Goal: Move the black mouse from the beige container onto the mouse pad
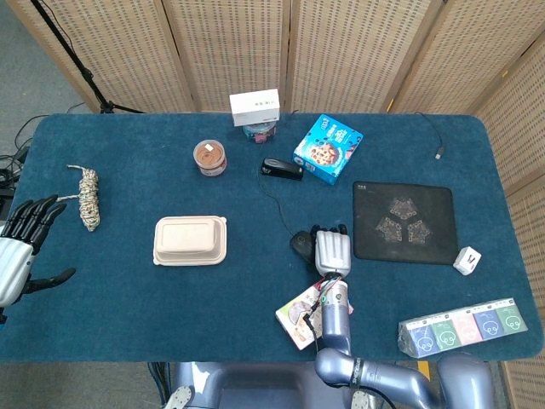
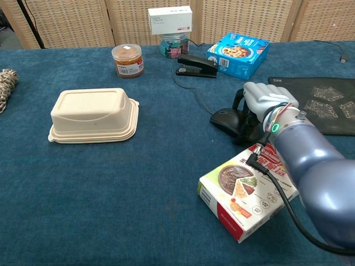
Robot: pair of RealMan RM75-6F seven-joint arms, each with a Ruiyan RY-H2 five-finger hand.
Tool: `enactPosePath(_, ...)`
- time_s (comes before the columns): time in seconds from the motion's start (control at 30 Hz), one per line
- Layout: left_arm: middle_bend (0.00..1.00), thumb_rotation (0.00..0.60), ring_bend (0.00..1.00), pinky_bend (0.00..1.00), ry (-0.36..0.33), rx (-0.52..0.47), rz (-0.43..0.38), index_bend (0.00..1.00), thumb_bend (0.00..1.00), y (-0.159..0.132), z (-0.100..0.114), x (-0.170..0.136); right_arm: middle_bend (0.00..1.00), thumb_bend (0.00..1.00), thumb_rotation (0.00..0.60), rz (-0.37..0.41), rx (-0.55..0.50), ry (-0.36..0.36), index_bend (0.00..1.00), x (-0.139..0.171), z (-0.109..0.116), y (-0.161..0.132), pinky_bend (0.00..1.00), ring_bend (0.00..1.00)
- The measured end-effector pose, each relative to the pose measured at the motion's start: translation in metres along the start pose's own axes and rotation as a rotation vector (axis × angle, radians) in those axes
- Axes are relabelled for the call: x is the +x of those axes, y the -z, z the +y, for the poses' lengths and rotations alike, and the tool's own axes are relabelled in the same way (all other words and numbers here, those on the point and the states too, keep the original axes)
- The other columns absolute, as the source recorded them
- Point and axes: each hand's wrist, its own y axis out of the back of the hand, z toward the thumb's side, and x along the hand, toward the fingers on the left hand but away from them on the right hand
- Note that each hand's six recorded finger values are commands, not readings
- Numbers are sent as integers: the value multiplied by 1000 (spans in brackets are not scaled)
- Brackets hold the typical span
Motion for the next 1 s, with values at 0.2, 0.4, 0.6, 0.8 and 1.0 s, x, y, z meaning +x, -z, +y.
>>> enactPosePath(0.2, 0, 600, 0, 0, 0, 2, 0, 0, 126, 0, 0, 0, 559, 178, 600, 5, -8, 26, 513, 0, 1, -1, 234, 444)
enactPosePath(0.4, 0, 600, 0, 0, 5, 3, 2, 0, 126, 1, -1, 0, 570, 249, 600, 15, -36, 65, 525, 1, 8, -2, 239, 453)
enactPosePath(0.6, 0, 600, 0, 0, 12, 5, 4, 0, 126, 0, -2, 1, 570, 276, 600, 15, -52, 95, 527, 3, 20, 1, 239, 453)
enactPosePath(0.8, 0, 600, 0, 0, 22, 6, 8, 0, 126, 1, -4, 0, 570, 285, 600, -46, -72, 128, 525, -8, 43, 21, 239, 453)
enactPosePath(1.0, 0, 600, 0, 0, 28, 8, 10, 0, 126, 1, -5, 1, 573, 299, 600, -176, -90, 135, 525, -26, 62, 59, 238, 459)
